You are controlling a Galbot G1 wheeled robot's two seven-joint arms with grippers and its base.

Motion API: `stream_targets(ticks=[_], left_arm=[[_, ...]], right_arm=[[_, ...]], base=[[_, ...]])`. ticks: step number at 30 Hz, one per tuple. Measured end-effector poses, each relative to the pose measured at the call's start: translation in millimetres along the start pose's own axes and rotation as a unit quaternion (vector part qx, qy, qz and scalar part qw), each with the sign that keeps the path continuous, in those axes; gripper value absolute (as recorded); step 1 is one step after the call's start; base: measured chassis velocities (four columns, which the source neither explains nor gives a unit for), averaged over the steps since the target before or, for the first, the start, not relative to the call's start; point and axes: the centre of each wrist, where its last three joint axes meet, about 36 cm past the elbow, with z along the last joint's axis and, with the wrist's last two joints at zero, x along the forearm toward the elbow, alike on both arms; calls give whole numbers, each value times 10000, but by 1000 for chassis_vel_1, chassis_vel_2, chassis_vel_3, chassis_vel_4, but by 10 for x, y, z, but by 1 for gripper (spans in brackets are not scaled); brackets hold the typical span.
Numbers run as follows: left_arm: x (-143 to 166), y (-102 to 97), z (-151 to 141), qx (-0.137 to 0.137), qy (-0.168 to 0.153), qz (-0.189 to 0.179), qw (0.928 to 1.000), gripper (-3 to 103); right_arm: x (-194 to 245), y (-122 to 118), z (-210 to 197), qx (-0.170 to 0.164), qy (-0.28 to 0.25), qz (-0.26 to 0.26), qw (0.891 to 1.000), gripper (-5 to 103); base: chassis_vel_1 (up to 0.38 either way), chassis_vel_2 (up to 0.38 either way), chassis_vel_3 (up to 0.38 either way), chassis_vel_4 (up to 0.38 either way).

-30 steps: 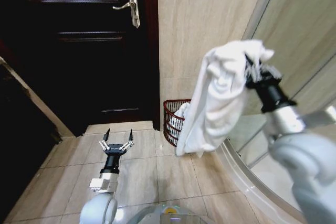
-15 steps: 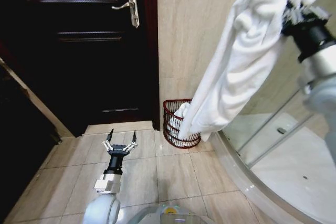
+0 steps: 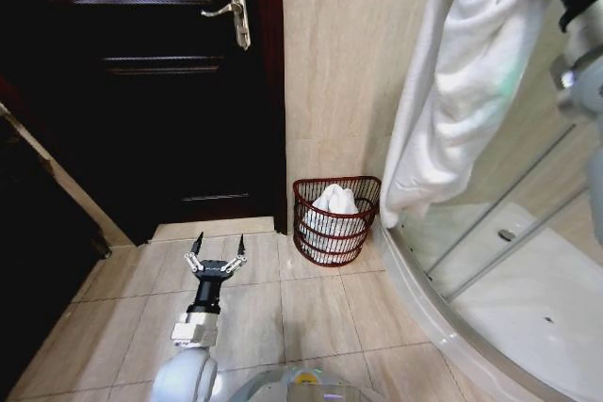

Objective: Discard the used towel into the hamper.

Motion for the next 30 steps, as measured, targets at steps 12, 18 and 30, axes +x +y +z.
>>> stream_targets(ticks=[12,18,30], left_arm=[[-3,21,39,-10,9,-18,10000,100],[5,24,58,-3,-30,-44,10000,100],[10,24,103,26,-82,-77,9999,100]], right_arm=[[-764,486,-213,-963,-85,204,9951,14],[-1294,542,61,-544,-64,73,9985,14],[-1053,675,807,-447,472,-99,9978,14]], base=[[0,0,0,0],[0,0,0,0],[0,0,0,0]])
